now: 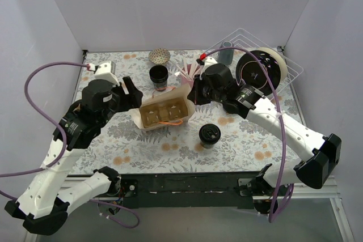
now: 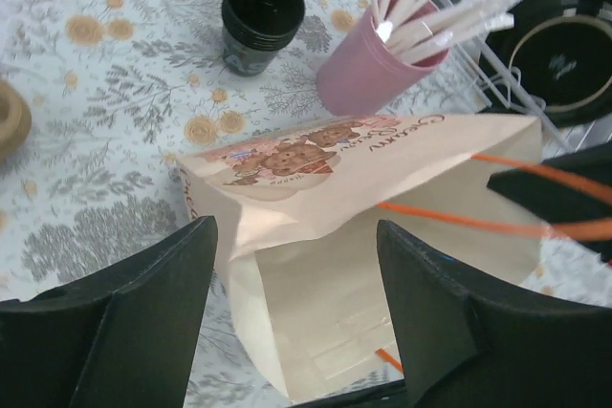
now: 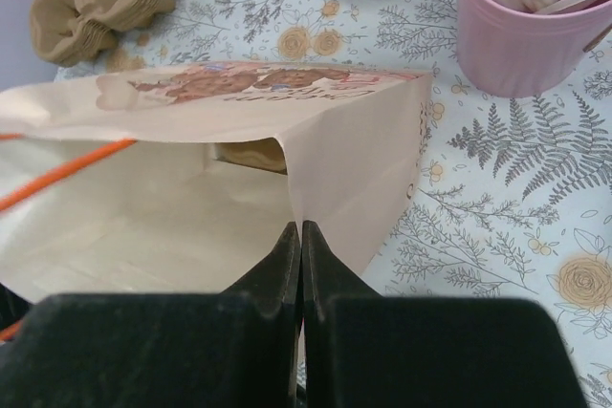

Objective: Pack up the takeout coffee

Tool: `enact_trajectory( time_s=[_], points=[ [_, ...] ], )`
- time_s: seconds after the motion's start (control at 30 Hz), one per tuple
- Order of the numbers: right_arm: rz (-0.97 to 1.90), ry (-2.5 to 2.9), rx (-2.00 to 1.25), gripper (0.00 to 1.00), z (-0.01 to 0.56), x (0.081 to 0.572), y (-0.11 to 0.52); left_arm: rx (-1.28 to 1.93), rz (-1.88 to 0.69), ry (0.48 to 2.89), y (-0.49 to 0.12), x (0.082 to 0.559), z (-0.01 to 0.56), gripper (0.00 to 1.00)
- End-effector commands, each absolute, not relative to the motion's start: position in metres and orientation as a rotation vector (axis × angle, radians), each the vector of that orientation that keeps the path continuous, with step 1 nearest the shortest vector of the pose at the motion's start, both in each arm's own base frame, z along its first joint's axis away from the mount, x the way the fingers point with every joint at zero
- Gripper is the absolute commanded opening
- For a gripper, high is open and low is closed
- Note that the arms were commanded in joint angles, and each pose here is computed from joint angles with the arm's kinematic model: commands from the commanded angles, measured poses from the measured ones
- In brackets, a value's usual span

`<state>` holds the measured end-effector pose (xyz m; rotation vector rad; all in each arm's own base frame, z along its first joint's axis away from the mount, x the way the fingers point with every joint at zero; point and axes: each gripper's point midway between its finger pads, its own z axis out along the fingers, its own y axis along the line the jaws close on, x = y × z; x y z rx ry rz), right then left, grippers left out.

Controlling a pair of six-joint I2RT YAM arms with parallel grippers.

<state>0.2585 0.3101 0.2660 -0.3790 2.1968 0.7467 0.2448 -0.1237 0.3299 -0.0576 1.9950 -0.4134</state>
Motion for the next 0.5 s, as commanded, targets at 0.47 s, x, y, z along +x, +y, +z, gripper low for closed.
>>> enact_trajectory(
  time_s=[0.47],
  points=[
    [0.784, 2.129, -0.161, 0.01, 0.278, 0.263, 0.301, -0.741, -0.444, 2.284, -0.107, 0.197, 0.283, 0.6]
  ],
)
